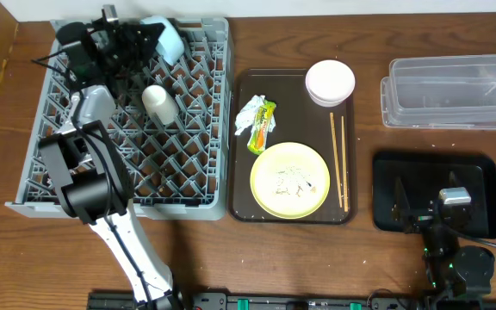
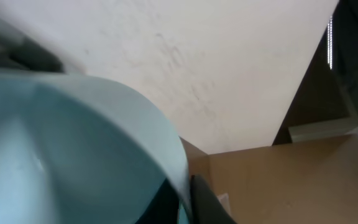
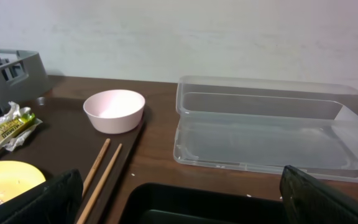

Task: Sort waste into correct bins and load items into the dishwasher
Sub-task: 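Carry the light-blue bowl to the rack's back corner and lower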

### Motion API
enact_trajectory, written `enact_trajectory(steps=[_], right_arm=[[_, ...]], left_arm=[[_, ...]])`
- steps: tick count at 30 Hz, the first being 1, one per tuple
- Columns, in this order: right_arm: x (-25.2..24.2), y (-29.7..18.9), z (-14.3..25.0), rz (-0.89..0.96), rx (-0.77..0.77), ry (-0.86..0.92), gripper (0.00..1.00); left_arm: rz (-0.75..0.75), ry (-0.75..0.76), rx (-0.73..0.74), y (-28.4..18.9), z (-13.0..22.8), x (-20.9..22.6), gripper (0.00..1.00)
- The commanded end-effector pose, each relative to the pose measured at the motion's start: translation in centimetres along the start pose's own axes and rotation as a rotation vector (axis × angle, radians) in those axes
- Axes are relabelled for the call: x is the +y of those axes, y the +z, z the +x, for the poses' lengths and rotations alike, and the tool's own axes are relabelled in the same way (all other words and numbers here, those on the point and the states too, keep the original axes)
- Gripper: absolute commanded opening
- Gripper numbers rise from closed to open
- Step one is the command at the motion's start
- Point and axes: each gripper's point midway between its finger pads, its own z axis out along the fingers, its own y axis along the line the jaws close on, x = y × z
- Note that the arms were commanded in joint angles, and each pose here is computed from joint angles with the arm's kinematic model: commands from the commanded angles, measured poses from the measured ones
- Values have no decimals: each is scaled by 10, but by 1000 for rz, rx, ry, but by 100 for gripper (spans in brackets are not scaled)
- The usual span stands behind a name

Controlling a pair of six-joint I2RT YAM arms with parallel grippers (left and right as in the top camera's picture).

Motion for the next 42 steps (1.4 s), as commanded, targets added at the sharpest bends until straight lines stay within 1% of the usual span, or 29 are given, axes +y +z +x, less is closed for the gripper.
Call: enact_trajectory(steps=[1, 3, 5, 6, 11, 15, 19, 21, 22, 23, 24, 25, 26, 27, 28, 29, 30, 31, 33, 35, 38, 42], right_arm=[[2, 0, 1, -8, 1, -8, 99], [2, 0, 1, -8, 1, -8, 99], [2, 0, 1, -8, 1, -8, 99], [2, 0, 1, -8, 1, -8, 99], [2, 0, 1, -8, 1, -8, 99], [2, 0, 1, -8, 1, -8, 99], [2, 0, 1, -8, 1, -8, 99], [2, 0, 1, -8, 1, -8, 99], [2, 0, 1, -8, 1, -8, 99], [2, 0, 1, -8, 1, -8, 99], [2, 0, 1, -8, 1, -8, 99], [2, 0, 1, -8, 1, -8, 99], [2, 0, 1, -8, 1, -8, 99], [2, 0, 1, -8, 1, -8, 99], [2, 0, 1, -8, 1, -8, 99], [2, 0, 1, -8, 1, -8, 99], [2, 0, 1, -8, 1, -8, 99], [2, 0, 1, -8, 1, -8, 99], [2, 0, 1, -8, 1, -8, 99], [2, 0, 1, -8, 1, -8, 99], [2, 0, 1, -8, 1, -8, 99], [2, 0, 1, -8, 1, -8, 99]], left_arm=[[-13, -26, -52, -32, -22, 9, 28], [-7, -42, -75, -51, -33, 5, 47], [-2, -55, -94, -68, -42, 2, 57], [-1, -59, -107, -78, -46, 1, 59], [-24, -91, -182, -128, -67, -4, 59], [-38, -47, -244, -162, -80, -27, 60], [-55, -32, -255, -169, -79, -35, 59], [-88, -18, -260, -168, -76, -36, 58], [-124, -11, -266, -166, -73, -34, 55], [-165, -4, -269, -163, -70, -32, 49], [-271, 22, -276, -159, -61, -25, 39], [-332, 37, -279, -157, -57, -21, 33], [-451, 77, -284, -156, -49, -14, 22], [-643, 157, -282, -155, -38, -6, 8], [-720, 200, -278, -154, -33, -4, 8], [-864, 314, -261, -148, -25, -7, 8], [-966, 416, -253, -140, -21, -12, 8], [-1035, 497, -247, -130, -17, -17, 8], [-1099, 618, -240, -106, -9, -29, 8], [-1122, 715, -263, -80, -3, -45, 8], [-1138, 759, -299, -64, -3, -47, 8], [-1196, 740, -245, -59, -3, -7, 8]])
